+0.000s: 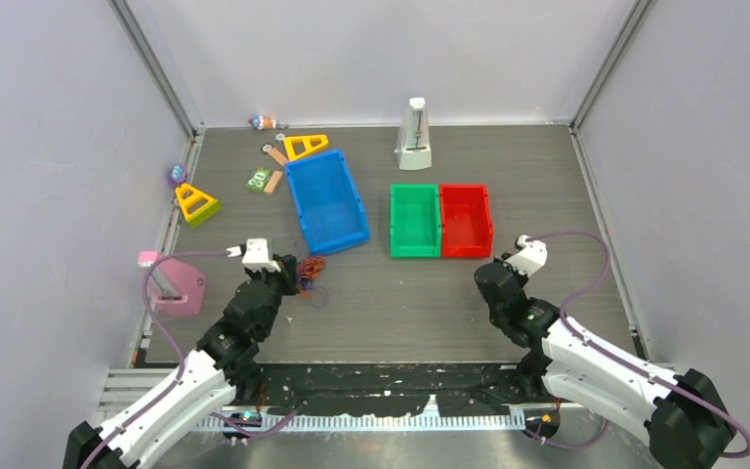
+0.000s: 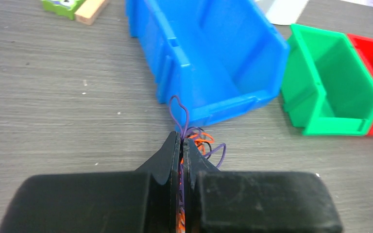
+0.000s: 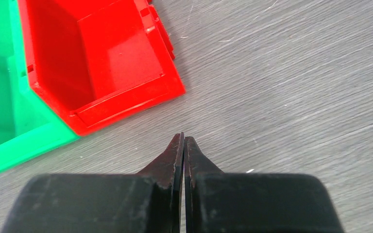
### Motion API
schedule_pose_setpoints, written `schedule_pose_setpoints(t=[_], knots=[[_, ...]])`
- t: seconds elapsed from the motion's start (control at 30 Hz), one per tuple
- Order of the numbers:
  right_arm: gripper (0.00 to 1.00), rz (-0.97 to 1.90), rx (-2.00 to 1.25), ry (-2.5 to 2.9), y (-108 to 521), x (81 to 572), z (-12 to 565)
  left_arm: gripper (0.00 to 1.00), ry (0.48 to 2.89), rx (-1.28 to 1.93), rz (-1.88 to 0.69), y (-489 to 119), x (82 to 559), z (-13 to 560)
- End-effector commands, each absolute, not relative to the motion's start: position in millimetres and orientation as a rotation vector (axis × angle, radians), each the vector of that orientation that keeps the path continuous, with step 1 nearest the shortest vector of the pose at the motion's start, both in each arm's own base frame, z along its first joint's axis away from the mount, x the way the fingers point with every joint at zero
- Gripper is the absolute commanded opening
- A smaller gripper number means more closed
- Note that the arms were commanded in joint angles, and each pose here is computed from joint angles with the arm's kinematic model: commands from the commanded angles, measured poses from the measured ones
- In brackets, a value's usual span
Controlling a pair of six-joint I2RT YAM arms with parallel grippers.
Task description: Untangle the cables
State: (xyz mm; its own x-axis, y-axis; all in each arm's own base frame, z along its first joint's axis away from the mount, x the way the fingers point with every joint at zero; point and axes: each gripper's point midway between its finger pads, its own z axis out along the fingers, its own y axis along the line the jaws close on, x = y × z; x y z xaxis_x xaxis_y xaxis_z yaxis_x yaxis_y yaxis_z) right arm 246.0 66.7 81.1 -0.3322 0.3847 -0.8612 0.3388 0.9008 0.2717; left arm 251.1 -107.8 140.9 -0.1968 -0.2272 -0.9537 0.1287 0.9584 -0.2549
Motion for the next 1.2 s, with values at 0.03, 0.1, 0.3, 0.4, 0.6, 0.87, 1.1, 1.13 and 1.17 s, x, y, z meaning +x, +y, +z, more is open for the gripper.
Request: schedule_pose_setpoints(t=[0.03,0.1,0.3,0.4,0.6,0.87,1.1,1.13,1.17], knots=[[0.11,0.083,0.499,1.91,77.2,259.7,112.1,0.0,1.73,-0.099,-0.273,-100.5,255.4,142.9],[0.38,0.286,0.17,1.969,128.8,263.9,124.0,0.0,1.711,0.052,-0.401,-131.2,252.6,150.8],[0.94,0.809,-0.267,1.851,222.3,237.8,161.6,0.0,1.649,0.434,-0.788,-211.5,223.4,167.9],[0.94,0.821,-0.328,1.841,227.9,235.3,166.5,0.0,1.649,0.548,-0.94,-240.3,210.5,179.1],[0.98,0.701,-0.299,1.844,209.7,242.2,165.5,0.0,1.576,0.733,-1.109,-292.8,190.4,223.1],[0.99,0.721,-0.32,1.9,212.4,235.1,149.0,0.72,1.879,0.474,-0.842,-269.8,235.2,156.1],[0.98,0.677,-0.337,2.033,212.1,232.3,117.9,0.88,2.044,0.59,-0.782,-271.4,228.6,111.8],[0.97,0.671,-0.33,2.053,212.2,233.2,115.4,0.87,2.054,0.63,-0.79,-274.2,225.8,111.0],[0.96,0.656,-0.329,2.09,209.7,230.3,108.9,0.87,2.062,0.664,-0.801,-277.3,223.5,110.0]])
